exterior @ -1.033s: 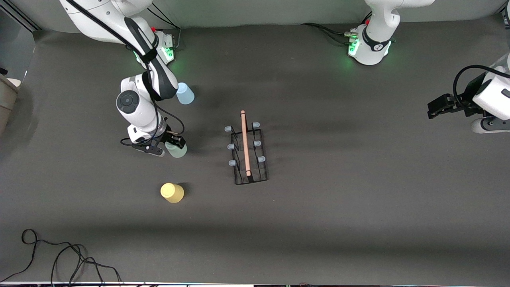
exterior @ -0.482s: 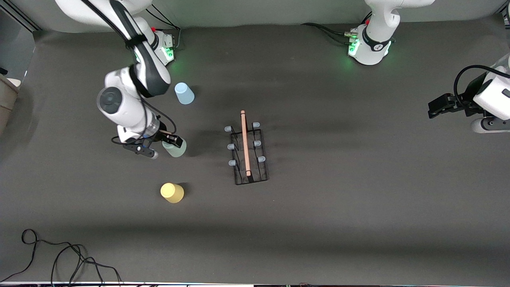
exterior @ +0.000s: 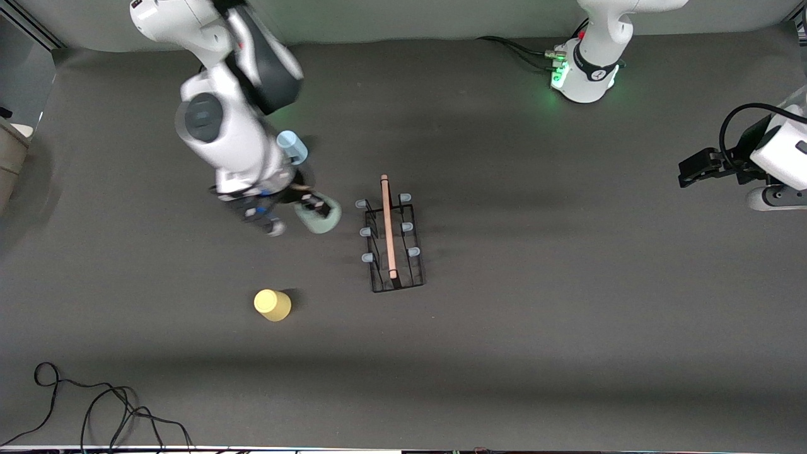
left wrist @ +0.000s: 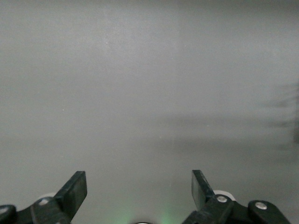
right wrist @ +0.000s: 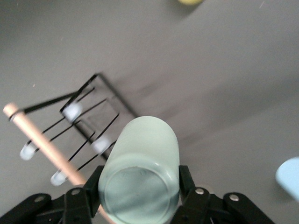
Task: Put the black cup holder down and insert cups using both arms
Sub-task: 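Lift the green cup and move it over the holder, then lower the green cup onto a holder peg and open the right gripper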
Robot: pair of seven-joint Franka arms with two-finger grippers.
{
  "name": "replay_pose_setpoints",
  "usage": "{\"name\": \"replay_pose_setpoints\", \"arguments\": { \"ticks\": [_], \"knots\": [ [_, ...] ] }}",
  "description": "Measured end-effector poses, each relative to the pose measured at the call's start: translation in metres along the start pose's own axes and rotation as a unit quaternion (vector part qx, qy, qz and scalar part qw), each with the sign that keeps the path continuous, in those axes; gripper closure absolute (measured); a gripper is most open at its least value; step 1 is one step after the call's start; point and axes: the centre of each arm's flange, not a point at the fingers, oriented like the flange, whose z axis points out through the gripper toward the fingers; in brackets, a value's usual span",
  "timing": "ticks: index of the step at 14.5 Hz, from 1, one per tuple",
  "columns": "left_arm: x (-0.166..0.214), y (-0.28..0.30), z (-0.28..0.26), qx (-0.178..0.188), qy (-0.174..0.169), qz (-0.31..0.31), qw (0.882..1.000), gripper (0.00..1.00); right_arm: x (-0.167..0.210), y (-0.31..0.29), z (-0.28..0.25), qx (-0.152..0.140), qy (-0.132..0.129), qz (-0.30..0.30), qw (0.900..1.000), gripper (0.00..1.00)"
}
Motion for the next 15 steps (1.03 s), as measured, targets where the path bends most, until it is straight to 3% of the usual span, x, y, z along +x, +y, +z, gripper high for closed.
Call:
{"name": "replay_pose_setpoints", "arguments": {
  "ticks": [4, 15],
  "knots": [
    [0.000, 0.005, -0.006, 0.000, 0.006, 0.005, 1.000, 0.00, -0.050, -0.045, 0.033, -0.006, 0.000, 0.009, 1.000, 0.33],
    [0.002, 0.004, -0.001, 0.000, 0.001, 0.005, 1.000, 0.00, -0.048, -0.030, 0.061, -0.038, -0.008, 0.016, 0.999, 0.33]
  ]
}}
